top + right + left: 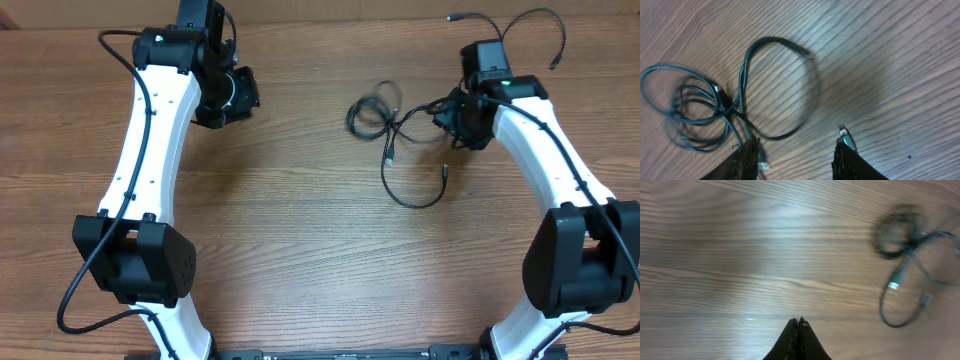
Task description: Untangle cables
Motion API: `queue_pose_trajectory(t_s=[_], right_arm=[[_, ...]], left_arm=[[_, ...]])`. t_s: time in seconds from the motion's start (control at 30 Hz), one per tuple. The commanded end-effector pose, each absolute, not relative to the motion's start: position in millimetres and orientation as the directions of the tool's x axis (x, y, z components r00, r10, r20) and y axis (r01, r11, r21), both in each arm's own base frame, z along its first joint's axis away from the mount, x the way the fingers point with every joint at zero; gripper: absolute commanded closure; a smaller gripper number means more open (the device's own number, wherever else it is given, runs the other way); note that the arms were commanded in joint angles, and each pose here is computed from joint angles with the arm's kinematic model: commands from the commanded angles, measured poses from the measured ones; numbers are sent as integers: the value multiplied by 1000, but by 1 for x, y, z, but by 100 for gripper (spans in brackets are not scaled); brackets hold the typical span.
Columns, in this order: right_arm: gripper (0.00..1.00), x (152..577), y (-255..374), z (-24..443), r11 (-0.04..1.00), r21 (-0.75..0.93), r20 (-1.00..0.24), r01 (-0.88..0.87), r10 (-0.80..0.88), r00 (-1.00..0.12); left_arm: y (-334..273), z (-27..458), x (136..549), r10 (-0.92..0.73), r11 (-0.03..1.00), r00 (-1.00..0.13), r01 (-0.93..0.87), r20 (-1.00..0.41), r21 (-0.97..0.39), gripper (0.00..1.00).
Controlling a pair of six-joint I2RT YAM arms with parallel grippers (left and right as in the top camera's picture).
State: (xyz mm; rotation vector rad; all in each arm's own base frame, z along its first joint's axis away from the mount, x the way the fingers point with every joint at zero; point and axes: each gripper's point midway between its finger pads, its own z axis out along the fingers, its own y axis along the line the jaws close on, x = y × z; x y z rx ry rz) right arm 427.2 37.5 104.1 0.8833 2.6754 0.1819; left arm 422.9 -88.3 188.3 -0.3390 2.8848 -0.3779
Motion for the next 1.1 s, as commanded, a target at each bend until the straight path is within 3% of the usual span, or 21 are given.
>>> queue_pose_trajectory(t_s=[0.0,0.1,0.2,0.3,0.4,0.5,0.57,0.63,0.87,1.07], right_arm=[[52,428,57,102,798,291,-198,528,590,-783],[52,432,79,107,810,372,-174,454,541,-823],[48,436,93,111,808,418,-173,416,521,-836],[40,443,106,116,835,441,-223,330,458,-861],[32,452,122,120,875,438,-303,206,359,-883],[25,459,140,119,908,413,-378,76,247,-892],[20,466,146,114,926,376,-422,30,201,-884],[16,477,144,105,946,324,-465,36,192,-865],[16,512,145,80,966,256,-566,-29,126,-814],[30,520,148,60,967,252,-570,-40,115,-813]], left_arm=[[-72,198,429,-292,948,-925,-248,-243,-199,96],[-84,199,428,-277,946,-933,-223,-230,-235,96],[-99,201,424,-208,949,-953,-142,-221,-280,86],[-106,202,423,-171,951,-960,-102,-222,-292,60],[-107,202,424,-175,951,-958,-104,-227,-292,46],[-107,202,425,-180,950,-957,-108,-229,-294,24],[-107,202,425,-179,950,-957,-108,-227,-294,16],[-107,201,423,-179,950,-959,-110,-220,-292,14],[-106,200,420,-178,951,-962,-114,-208,-288,11],[-106,200,420,-178,951,-962,-113,-208,-288,10]])
